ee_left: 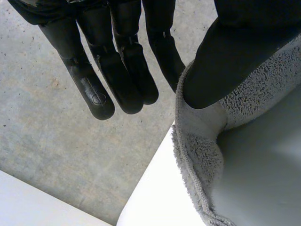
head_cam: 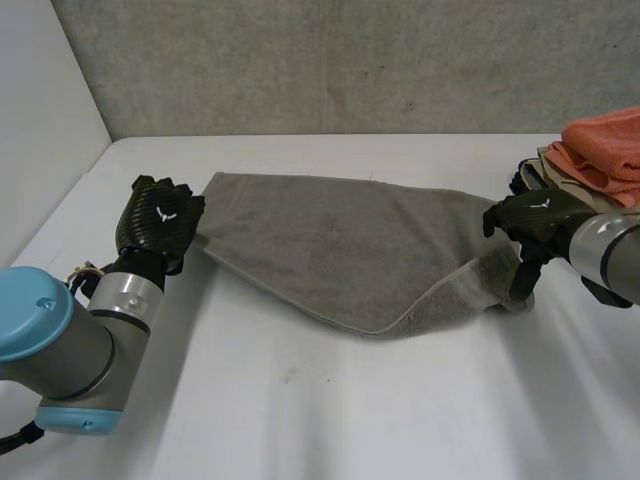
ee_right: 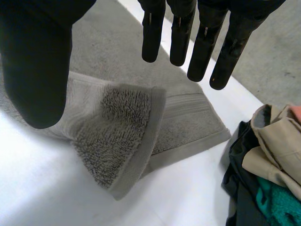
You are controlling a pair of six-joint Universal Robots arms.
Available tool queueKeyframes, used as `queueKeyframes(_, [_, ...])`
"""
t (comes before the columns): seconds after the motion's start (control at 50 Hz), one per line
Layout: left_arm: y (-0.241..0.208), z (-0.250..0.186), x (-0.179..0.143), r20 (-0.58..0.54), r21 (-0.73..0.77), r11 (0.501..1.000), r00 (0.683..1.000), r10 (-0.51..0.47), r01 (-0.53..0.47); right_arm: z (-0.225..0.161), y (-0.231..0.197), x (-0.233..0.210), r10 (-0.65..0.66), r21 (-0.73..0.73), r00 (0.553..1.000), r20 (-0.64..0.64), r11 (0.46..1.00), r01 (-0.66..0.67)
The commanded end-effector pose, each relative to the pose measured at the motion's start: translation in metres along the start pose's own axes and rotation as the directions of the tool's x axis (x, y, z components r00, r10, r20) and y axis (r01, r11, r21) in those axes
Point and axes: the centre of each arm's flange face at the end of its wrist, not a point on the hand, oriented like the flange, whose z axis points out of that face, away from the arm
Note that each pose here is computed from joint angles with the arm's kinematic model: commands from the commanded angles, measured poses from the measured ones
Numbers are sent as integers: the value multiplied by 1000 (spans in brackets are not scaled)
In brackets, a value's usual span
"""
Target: Fold the laundry.
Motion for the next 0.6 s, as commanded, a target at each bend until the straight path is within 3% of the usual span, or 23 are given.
queueKeyframes(0.02, [0,0,0,-2,2,1000,1000,-11,11,26,-7,11,-62,4,998,-18,998,62])
queueKeyframes(0.22, [0,0,0,-2,2,1000,1000,-11,11,64,5,-1,-152,-86,988,-1,985,152])
queueKeyframes(0.38, [1,1,-2,1,-1,1000,1000,-11,11,70,13,-13,-163,-130,986,38,977,167])
queueKeyframes(0.48, [1,1,-2,3,-1,1000,1000,-6,6,64,6,-12,-156,-117,987,30,980,158])
queueKeyframes(0.6, [-3,-6,-12,-9,-40,999,1000,26,-26,25,-9,-8,-155,-93,988,16,983,156])
